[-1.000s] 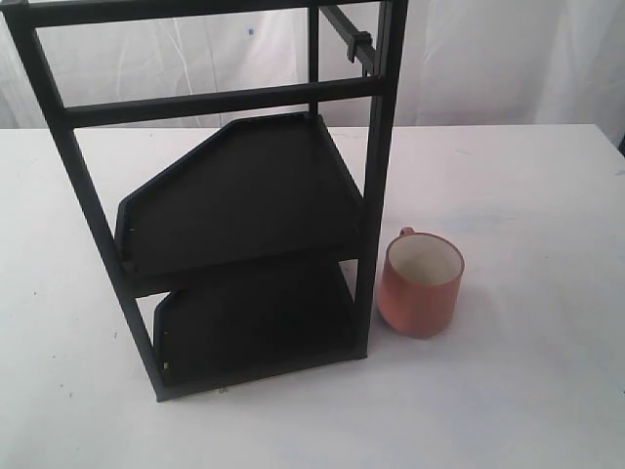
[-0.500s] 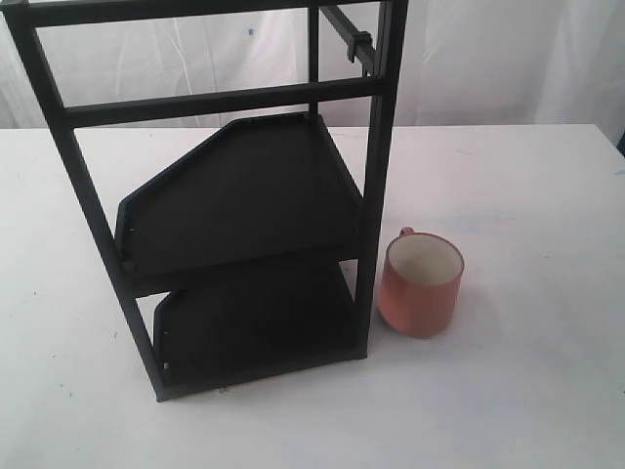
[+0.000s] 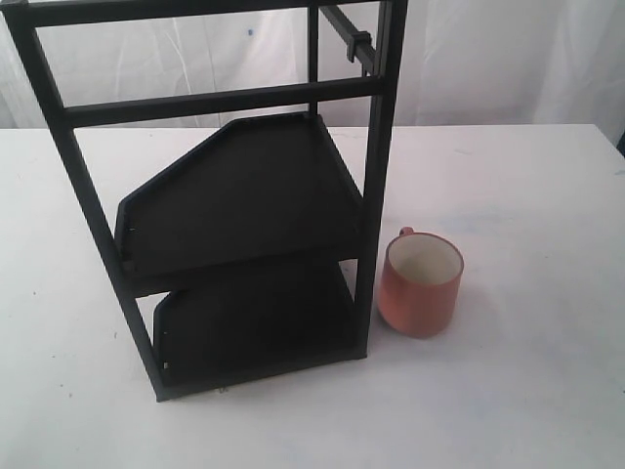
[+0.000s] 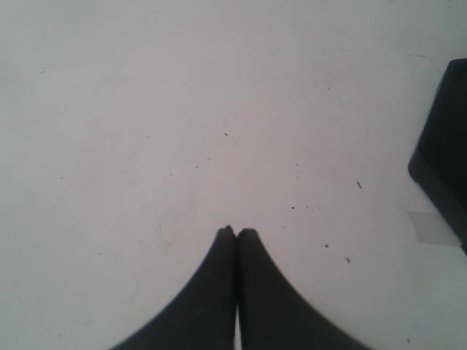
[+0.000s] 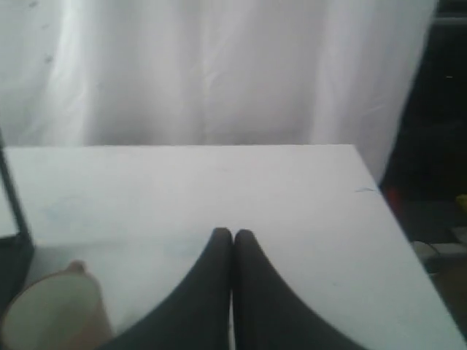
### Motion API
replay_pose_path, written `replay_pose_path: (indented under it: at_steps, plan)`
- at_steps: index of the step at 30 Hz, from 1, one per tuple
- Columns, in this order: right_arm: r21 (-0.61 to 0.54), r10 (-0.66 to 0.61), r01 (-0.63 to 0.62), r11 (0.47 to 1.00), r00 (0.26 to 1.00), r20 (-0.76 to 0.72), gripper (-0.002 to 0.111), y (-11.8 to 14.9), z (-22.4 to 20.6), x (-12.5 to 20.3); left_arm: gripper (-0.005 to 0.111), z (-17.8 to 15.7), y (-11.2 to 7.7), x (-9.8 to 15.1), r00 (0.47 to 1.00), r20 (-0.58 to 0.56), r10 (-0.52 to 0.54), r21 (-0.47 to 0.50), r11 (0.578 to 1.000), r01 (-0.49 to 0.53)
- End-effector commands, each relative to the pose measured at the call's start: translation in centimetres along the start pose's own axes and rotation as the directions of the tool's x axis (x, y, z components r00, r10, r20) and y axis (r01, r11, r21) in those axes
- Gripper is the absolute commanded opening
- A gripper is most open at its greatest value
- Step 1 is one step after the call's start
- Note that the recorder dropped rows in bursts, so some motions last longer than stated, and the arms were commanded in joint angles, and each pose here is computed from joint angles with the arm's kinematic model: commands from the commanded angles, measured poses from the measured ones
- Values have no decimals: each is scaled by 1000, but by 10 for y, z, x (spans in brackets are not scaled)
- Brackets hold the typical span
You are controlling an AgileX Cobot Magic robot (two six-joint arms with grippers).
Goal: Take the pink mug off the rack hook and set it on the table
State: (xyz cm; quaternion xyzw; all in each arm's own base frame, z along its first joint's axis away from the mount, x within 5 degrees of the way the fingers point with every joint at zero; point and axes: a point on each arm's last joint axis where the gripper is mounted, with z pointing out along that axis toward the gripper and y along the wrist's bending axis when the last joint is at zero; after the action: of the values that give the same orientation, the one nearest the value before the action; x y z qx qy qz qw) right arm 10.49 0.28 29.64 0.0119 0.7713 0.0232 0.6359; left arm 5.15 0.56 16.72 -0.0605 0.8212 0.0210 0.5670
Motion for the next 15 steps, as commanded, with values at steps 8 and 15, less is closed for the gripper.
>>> replay_pose_path:
  at_steps: [8, 15]
  plan:
    - [108, 47, -100, 989, 909, 414, 0, -7, -70, -18, 0, 0, 0, 1, 1000, 1, 1, 6, 1000, -1]
    - [125, -60, -10, 992, 836, 546, 0, -5, -74, 10, 0, 0, 0, 1, 1000, 1, 1, 6, 1000, -1]
